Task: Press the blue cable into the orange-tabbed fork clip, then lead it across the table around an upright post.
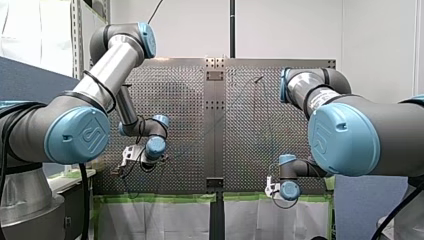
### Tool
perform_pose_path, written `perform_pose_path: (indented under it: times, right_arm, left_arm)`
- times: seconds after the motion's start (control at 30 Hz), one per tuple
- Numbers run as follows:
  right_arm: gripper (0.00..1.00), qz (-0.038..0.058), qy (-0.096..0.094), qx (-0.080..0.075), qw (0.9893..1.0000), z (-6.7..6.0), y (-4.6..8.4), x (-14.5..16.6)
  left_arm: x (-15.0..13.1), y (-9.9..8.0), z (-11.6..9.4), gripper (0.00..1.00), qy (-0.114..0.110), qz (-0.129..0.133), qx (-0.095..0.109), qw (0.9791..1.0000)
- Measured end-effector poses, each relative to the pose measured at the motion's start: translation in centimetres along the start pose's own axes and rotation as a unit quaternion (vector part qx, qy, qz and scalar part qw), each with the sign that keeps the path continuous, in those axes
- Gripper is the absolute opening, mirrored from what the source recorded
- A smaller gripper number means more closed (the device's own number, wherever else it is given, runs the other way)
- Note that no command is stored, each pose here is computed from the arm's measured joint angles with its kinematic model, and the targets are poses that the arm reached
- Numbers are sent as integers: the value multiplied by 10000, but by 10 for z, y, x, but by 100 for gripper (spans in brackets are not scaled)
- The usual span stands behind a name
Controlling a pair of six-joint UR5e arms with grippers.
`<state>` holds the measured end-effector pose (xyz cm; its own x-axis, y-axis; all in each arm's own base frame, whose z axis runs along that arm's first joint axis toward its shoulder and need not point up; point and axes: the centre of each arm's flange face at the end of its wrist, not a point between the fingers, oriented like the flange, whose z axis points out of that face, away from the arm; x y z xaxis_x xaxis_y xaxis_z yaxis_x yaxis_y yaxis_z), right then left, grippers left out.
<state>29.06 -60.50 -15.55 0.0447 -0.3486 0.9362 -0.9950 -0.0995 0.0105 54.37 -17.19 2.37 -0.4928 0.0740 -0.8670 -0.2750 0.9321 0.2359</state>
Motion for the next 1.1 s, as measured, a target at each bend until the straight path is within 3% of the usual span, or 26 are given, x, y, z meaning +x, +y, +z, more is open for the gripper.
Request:
perform_pose_path:
  times: [0.13, 0.33, 0.37, 0.4, 0.47, 0.5, 0.53, 0.57, 0.6, 0.63, 0.77, 0.97, 1.1]
  right_arm:
    - [0, -1, 0, -1, 10000, 0, 0, 0]
    - [0, 0, -3, -2, 10000, 0, 0, 0]
    - [0, 0, -5, -2, 10000, 0, 0, -1]
    - [0, 0, -6, -2, 10000, 0, 0, -1]
    - [0, -1, -8, 3, 10000, 0, 0, -1]
    - [0, -2, -9, 5, 10000, 0, 0, -1]
    - [0, -2, -8, 5, 10000, 0, 0, 0]
    - [0, -2, -9, 5, 10000, 0, 0, 0]
    - [0, -2, -10, 6, 10000, 0, 0, -1]
    - [0, -2, -12, 6, 10000, 0, 0, -1]
    - [0, -5, -15, 8, 10000, 0, 0, -1]
    - [0, -7, -17, 10, 10000, -1, -1, -1]
    - [0, -6, -16, 11, 10000, -1, -1, -1]
  left_arm:
    - [-1, 2, 2, 0, 1, -49, 0, 10000]
    - [-3, 0, 7, 0, -94, -199, 163, 9996]
    - [-4, 0, 7, 12, -102, -236, 193, 9995]
    - [-4, 0, 8, 12, -112, -276, 223, 9993]
    - [-5, 0, 10, 50, -150, -376, 295, 9987]
    - [-6, 0, 11, 50, -172, -418, 328, 9984]
    - [-6, 0, 12, 77, -194, -469, 367, 9980]
    - [-7, -1, 13, 94, -199, -504, 398, 9977]
    - [-7, -1, 13, 94, -194, -536, 431, 9974]
    - [-7, -1, 13, 100, -175, -580, 472, 9970]
    - [-4, 1, 11, 100, -53, -691, 465, 9965]
    - [0, 9, 9, 100, 170, -850, 225, 9960]
    - [3, 12, 7, 100, 343, -966, 238, 9944]
